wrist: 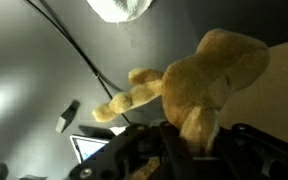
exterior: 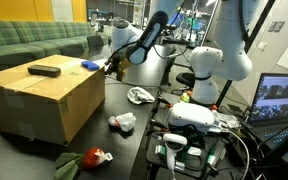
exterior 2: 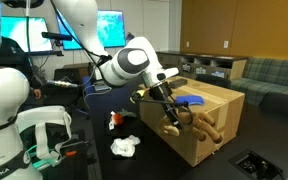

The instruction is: Swap the things on the box with the things on the table

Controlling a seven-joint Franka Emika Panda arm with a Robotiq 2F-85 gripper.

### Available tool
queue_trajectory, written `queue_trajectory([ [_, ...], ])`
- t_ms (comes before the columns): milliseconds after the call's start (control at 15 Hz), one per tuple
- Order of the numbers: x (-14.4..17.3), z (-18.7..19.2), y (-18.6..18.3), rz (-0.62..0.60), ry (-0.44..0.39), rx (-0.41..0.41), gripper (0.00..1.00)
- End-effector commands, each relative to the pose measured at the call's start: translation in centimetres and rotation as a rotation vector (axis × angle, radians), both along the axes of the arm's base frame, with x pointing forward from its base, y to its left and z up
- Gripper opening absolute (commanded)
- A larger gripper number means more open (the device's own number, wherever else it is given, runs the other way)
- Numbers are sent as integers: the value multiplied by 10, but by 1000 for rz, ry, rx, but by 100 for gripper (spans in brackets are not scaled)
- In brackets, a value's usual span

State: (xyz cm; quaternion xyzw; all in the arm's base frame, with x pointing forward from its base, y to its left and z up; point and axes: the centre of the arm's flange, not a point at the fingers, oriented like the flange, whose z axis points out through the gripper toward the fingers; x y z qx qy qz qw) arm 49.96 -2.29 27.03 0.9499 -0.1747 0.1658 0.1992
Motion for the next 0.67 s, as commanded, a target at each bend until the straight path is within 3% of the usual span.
queue_trajectory([
  [0,-9,55,6,-66,-51,-32,3],
  [600,13,95,-7,-167,-132,-44,3],
])
